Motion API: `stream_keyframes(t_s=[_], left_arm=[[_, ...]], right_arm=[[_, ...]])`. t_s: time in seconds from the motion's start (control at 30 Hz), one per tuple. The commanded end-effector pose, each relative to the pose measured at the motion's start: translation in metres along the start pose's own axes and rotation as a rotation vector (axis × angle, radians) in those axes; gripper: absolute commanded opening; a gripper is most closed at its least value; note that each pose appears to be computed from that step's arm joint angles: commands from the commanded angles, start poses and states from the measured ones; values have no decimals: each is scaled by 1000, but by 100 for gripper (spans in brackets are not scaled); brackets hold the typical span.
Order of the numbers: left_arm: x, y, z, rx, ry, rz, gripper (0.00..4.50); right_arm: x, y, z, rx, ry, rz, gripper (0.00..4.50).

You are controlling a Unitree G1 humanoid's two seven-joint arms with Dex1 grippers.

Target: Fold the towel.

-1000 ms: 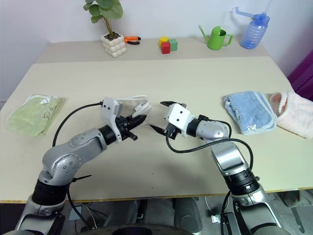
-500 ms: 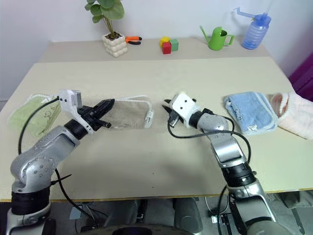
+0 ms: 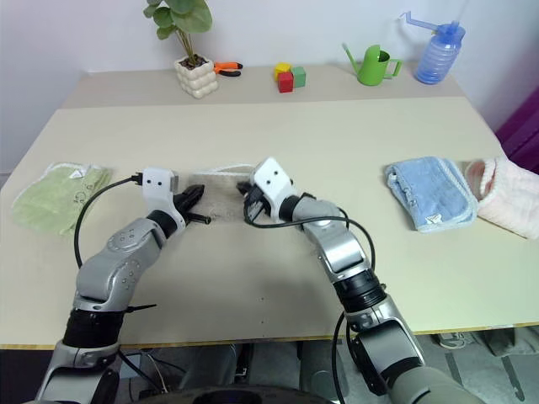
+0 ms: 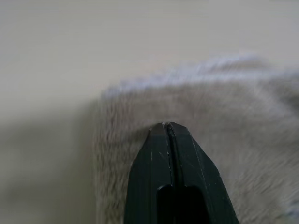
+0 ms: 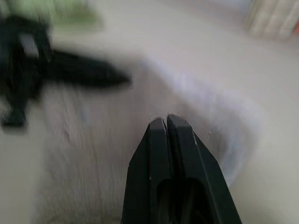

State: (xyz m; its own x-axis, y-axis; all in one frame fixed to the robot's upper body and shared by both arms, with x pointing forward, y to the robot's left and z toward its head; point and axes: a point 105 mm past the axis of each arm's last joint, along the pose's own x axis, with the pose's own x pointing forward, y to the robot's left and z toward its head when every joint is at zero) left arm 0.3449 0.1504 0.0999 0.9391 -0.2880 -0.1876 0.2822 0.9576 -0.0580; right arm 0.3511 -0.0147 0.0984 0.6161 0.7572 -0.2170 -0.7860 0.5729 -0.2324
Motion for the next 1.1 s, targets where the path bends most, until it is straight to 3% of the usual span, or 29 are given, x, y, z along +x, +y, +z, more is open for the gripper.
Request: stream_keyframes(t_s=[0.03, 0.17, 0.27, 0.3, 0.37, 0.6, 0.63, 0.83, 0.97, 1.07, 1.1], left_arm=[[3, -1, -3, 46, -4, 8, 0], [3, 0, -5, 89, -5, 13, 0], [-4, -1, 19, 0, -126, 2, 0], [-6, -1, 25, -21, -155, -1, 0], [-14, 3, 38, -20, -214, -1, 0], [-47, 12, 49, 151, -265, -76, 0], [-52, 12, 49, 171, -269, -93, 0], [-71, 5, 40, 252, -238, -230, 0], [-72, 2, 36, 286, -209, -250, 0], [-70, 0, 34, 292, -210, -245, 0], [-70, -2, 34, 288, -214, -245, 0]], right_arm=[[6, -2, -3, -20, 13, -28, 6], [4, -1, 2, -79, -11, -29, 6], [-2, -7, 23, -17, -97, -43, 6], [-5, -8, 26, -1, -111, -41, 28], [-12, -11, 33, 56, -133, -31, 87], [-37, -30, 36, 343, -115, -91, 423], [-38, -30, 33, 377, -93, -99, 445], [-29, -24, 23, 560, -21, -75, 445], [-14, -12, 16, 560, 28, -30, 445], [-5, -5, 22, 585, 17, 15, 373], [-3, -4, 22, 588, 19, 20, 326]])
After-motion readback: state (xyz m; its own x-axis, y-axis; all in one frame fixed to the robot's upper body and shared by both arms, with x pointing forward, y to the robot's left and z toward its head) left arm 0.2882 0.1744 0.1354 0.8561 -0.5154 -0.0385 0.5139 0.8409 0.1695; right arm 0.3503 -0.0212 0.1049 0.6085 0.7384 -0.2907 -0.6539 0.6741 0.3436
